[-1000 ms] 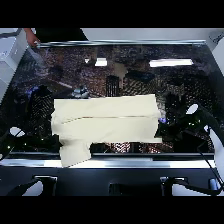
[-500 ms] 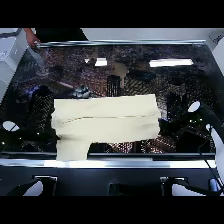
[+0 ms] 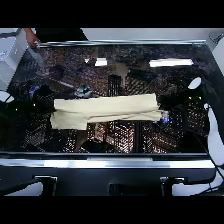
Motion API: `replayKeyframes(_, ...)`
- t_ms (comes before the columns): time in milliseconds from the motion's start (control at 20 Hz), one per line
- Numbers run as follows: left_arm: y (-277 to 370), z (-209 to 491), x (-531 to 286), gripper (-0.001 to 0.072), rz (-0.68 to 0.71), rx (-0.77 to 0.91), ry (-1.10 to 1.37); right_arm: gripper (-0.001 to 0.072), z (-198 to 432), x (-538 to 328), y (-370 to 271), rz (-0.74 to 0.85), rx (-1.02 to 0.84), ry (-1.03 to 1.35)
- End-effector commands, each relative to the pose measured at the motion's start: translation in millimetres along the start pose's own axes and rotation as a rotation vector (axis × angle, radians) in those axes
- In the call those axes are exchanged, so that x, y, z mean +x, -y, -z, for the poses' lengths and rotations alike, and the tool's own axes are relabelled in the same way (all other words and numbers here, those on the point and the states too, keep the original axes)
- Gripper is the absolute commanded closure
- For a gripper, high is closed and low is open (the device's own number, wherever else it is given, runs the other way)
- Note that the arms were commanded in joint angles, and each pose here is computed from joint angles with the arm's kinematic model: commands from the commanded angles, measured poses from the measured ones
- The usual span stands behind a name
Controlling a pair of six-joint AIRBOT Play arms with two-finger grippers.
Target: Fold the clothes and pants, and hang the long-sleeved shirts on hangers.
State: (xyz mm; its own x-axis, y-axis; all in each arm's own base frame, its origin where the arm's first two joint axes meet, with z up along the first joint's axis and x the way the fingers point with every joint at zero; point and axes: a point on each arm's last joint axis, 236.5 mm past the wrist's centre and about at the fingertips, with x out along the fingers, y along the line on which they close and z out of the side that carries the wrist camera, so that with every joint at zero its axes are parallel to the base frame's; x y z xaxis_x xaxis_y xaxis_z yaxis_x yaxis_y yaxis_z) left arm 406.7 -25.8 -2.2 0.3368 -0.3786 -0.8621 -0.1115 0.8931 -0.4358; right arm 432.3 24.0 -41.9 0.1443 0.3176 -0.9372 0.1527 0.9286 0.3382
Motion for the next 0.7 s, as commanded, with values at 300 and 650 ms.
replayKeyframes(300, -6.9, -73.2, 39.7, 0.0678, 0.003, -0.034, 0.023, 0.0683, -62.2, 24.2, -3.1, 0.009, 0.008, 0.112)
replayKeyframes(650, -5.6, -48.3, 74.3, 0.0592, 0.011, -0.051, -0.094, 0.0677, -58.6, 52.1, -17.3, -0.094, 0.122, 0.061)
